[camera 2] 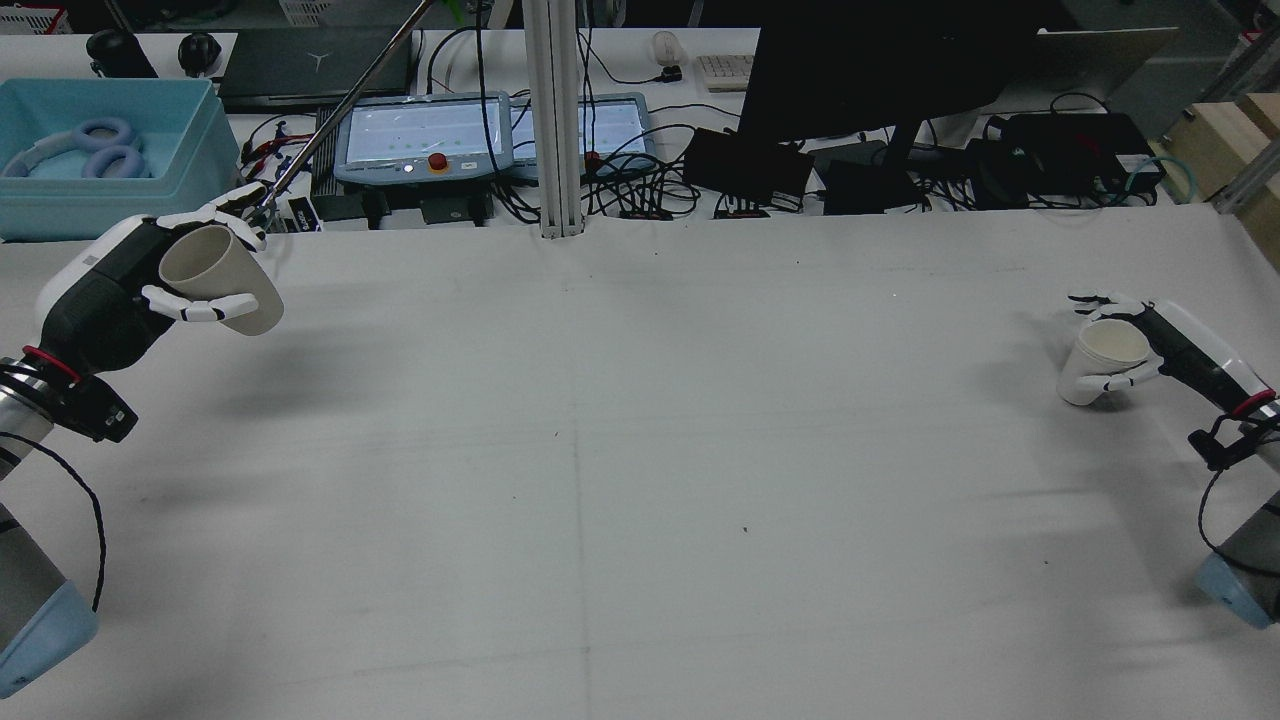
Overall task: Pour water
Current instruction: 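Reach the right hand to the white cup and grasp it, then carry both cups toward the table center, raising the white cup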
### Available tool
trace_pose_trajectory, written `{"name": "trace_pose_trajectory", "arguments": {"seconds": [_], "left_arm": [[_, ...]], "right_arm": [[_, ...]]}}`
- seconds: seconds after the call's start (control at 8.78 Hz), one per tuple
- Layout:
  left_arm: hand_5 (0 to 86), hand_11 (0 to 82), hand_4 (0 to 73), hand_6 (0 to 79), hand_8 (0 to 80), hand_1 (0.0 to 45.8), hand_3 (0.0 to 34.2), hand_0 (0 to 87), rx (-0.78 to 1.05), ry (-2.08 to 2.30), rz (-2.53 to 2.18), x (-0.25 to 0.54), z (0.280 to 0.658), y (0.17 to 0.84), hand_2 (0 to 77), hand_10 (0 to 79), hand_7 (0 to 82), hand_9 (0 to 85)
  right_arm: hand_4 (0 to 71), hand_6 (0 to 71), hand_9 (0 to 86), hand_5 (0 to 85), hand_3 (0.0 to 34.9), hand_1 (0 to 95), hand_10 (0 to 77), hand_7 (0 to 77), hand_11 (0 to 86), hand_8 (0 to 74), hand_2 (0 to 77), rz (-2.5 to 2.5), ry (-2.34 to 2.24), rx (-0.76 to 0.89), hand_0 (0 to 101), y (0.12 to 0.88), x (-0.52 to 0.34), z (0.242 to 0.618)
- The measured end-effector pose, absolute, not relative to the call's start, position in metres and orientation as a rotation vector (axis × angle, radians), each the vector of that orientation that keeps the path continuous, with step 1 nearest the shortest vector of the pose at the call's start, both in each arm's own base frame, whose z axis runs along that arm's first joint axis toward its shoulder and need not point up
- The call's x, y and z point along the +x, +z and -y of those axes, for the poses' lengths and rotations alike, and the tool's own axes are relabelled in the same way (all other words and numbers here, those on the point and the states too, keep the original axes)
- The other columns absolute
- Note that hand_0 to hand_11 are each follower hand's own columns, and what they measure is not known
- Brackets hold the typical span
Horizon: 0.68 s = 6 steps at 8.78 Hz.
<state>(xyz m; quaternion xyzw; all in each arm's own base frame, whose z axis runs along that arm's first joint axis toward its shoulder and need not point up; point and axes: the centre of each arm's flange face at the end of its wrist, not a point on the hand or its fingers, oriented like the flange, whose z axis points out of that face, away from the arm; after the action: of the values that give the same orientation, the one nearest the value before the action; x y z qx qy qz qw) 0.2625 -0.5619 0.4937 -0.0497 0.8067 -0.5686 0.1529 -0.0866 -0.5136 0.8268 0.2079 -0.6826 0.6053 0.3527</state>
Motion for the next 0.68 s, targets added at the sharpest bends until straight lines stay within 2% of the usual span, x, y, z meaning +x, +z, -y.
{"name": "trace_pose_trajectory", "arguments": {"seconds": [0.11, 0.23, 0.46, 0.57, 0.68], "left_arm": [[34.4, 13.6, 53.5, 8.7, 2.7, 14.2, 3.4, 59.3, -0.15, -1.64, -2.308, 0.262, 0.562, 0.497, 33.8, 7.6, 12.5, 2.7], [34.9, 13.6, 53.5, 8.7, 2.7, 14.2, 3.2, 59.2, -0.153, -1.645, -2.305, 0.262, 0.562, 0.498, 33.8, 7.6, 12.5, 2.7], [34.9, 13.6, 53.5, 8.7, 2.7, 14.2, 3.4, 59.1, -0.158, -1.646, -2.307, 0.261, 0.561, 0.497, 33.8, 8.2, 12.5, 3.3], [34.9, 13.6, 54.0, 8.7, 0.5, 14.2, 3.5, 59.4, -0.159, -1.644, -2.309, 0.261, 0.561, 0.494, 33.8, 8.2, 12.5, 3.3], [34.9, 13.6, 54.0, 8.7, 2.2, 14.2, 3.5, 59.7, -0.161, -1.641, -2.311, 0.262, 0.56, 0.489, 33.8, 8.2, 12.5, 2.7]], "right_arm": [[50.2, 15.3, 22.4, 44.2, 0.0, 7.1, 7.1, 16.9, 9.8, 16.9, 25.1, 1.768, 1.569, 0.543, 53, 0.826, -0.085, 0.514], [50.2, 15.3, 22.4, 44.2, 0.0, 7.1, 4.9, 18.0, 8.7, 16.9, 26.2, 1.771, 1.577, 0.551, 51, 0.826, -0.084, 0.514], [50.7, 13.6, 19.1, 44.7, 0.0, 9.8, 4.9, 15.8, 7.6, 14.7, 19.1, 1.785, 1.597, 0.569, 50, 0.822, -0.075, 0.515], [50.7, 12.5, 19.1, 44.7, 0.0, 9.8, 4.9, 15.8, 7.6, 14.7, 21.3, 1.802, 1.609, 0.576, 51, 0.817, -0.066, 0.511], [50.7, 12.5, 19.1, 44.7, 0.0, 9.8, 3.8, 15.8, 6.5, 14.7, 24.0, 1.835, 1.622, 0.584, 52, 0.808, -0.054, 0.507]]}}
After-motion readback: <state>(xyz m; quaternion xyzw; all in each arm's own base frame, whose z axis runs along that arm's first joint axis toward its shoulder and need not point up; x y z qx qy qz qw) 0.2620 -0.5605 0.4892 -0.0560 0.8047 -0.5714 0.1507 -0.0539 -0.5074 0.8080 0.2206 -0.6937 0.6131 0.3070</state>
